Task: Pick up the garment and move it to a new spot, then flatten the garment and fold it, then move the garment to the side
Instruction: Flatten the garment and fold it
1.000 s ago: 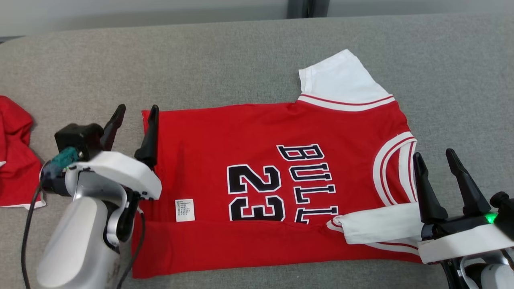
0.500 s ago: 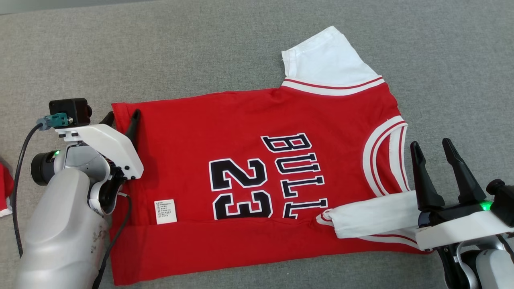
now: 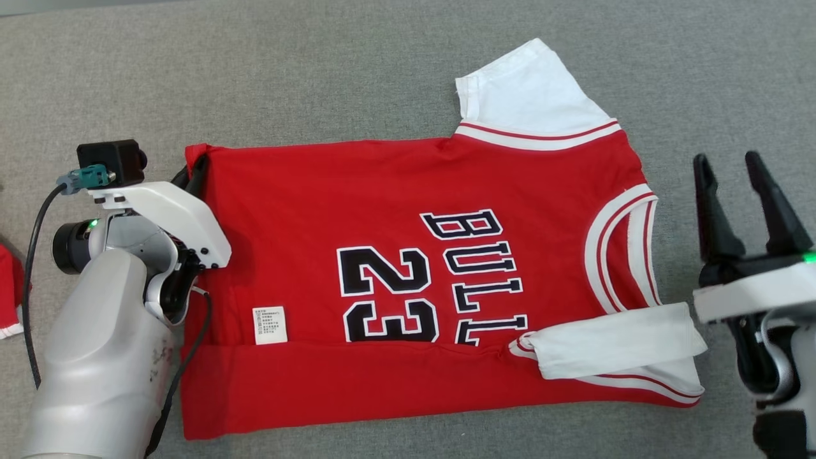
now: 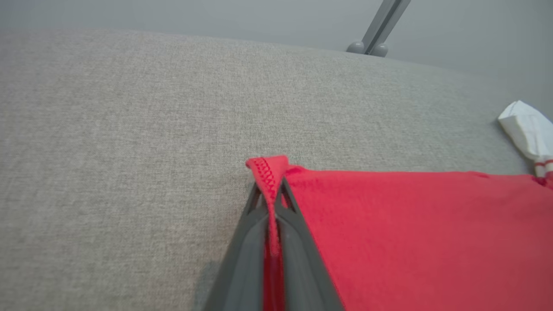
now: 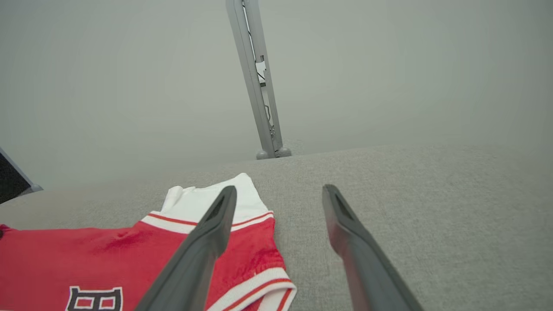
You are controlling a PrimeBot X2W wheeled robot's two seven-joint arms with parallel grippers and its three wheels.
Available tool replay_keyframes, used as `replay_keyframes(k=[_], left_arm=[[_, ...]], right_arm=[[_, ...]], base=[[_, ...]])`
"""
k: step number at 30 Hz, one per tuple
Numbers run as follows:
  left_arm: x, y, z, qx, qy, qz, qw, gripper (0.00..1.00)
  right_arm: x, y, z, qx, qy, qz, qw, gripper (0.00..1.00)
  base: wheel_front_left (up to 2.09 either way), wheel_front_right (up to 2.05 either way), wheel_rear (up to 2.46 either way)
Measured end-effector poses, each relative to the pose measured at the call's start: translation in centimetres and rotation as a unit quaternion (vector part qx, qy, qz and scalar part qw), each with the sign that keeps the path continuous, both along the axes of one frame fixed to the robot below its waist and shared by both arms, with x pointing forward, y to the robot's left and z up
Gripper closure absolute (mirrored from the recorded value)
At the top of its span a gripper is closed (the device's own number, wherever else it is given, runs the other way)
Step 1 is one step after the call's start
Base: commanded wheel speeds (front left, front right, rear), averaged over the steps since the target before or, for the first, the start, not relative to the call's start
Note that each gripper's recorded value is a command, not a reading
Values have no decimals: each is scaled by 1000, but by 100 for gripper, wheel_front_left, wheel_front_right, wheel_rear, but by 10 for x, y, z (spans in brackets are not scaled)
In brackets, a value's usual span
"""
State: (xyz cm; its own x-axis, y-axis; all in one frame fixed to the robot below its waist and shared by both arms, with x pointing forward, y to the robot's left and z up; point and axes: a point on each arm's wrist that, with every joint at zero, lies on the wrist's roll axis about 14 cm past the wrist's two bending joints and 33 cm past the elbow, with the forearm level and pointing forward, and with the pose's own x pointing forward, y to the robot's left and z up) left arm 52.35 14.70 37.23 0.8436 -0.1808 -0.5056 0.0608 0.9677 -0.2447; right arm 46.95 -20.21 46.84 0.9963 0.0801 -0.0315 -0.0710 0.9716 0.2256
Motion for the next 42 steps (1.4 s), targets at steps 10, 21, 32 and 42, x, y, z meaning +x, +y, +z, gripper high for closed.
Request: replay_keyframes(k=[10,21,32,42], left_arm=[[11,-6,-1,-9,-14,-4,1000,100],[12,0,-15,-8,-11,-2,1000,100],[14,4,-23,-3,-14,-5,1000,100],[14,3,-23,-7,-17,-4,1000,100]], right_arm=[[95,28,14,-2,-5,64,998,0],[157,76,-49,-53,151,158,974,0],[165,92,-104,-142,273,218,926,0],[168,90,-99,-131,289,221,922,100]], base=[[0,0,0],[0,0,0],[0,0,0],[0,0,0]])
